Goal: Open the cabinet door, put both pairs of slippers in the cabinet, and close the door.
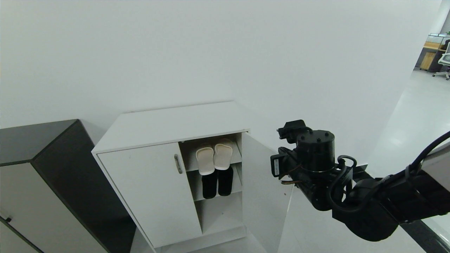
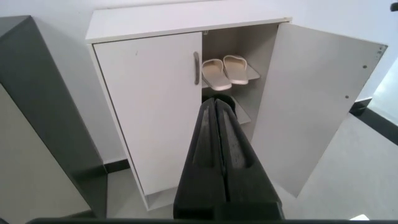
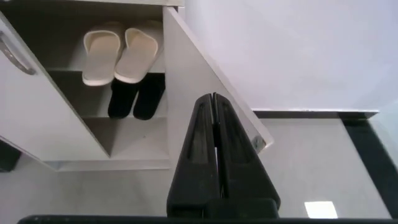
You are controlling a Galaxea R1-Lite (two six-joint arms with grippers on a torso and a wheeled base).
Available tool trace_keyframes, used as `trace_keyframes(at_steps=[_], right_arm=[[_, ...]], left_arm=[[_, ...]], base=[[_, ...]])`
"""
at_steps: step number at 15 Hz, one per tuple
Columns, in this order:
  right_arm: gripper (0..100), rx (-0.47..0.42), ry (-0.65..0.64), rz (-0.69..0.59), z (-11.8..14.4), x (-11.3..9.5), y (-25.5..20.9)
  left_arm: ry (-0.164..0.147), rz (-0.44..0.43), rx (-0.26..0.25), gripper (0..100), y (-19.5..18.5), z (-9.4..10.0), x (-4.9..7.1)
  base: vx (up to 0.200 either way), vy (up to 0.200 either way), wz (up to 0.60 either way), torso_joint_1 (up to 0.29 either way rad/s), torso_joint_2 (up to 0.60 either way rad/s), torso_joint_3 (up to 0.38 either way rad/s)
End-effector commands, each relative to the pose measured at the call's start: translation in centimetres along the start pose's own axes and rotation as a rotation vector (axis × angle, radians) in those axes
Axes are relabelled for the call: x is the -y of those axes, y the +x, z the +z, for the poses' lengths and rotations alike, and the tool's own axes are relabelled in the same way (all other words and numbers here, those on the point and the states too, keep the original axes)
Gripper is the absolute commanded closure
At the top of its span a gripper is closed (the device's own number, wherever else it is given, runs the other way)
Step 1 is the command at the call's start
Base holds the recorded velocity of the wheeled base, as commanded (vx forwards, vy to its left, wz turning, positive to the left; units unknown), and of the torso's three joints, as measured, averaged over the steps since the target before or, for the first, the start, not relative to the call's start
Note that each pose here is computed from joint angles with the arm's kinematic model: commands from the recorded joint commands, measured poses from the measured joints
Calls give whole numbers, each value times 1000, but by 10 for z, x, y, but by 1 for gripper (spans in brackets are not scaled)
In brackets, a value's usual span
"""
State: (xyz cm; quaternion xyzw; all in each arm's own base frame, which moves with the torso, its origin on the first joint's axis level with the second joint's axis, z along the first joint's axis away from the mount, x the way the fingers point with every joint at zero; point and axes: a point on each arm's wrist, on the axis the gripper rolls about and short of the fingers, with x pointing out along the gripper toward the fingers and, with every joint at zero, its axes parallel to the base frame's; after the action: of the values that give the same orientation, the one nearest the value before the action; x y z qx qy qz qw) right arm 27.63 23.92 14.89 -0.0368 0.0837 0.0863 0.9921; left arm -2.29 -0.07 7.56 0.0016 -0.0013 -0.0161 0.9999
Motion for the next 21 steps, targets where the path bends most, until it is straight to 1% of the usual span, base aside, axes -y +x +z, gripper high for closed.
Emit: trace_keyframes(at_steps=[1,3,5,7,9,10,13,18,21], right_arm=[[100,-14,17,-40,12,8,18],[100,-68,83,-59,31,14,28],[100,-132,148,-31,48,18,35],[100,-134,165,-45,51,20,43],[100,-140,174,-75,46,25,61],[100,-150,176,-95,40,30,69],[100,-158,179,-118,30,36,83],[100,-162,192,-177,11,49,125],[100,-170,197,-171,2,53,136]], left_arm=[[0,0,-1,100,0,0,0],[0,1,-1,100,0,0,0],[0,0,-1,100,0,0,0],[0,1,-1,100,0,0,0],[0,1,-1,100,0,0,0],[0,0,-1,100,0,0,0],[0,0,-1,100,0,0,0],[0,1,-1,100,0,0,0],[0,0,-1,100,0,0,0]], base=[[0,0,0,0,0,0],[0,0,0,0,0,0],[0,0,0,0,0,0],[-200,0,0,10,5,0],[-200,0,0,7,10,2],[0,0,0,0,0,0],[0,0,0,0,0,0],[0,0,0,0,0,0],[0,0,0,0,0,0]])
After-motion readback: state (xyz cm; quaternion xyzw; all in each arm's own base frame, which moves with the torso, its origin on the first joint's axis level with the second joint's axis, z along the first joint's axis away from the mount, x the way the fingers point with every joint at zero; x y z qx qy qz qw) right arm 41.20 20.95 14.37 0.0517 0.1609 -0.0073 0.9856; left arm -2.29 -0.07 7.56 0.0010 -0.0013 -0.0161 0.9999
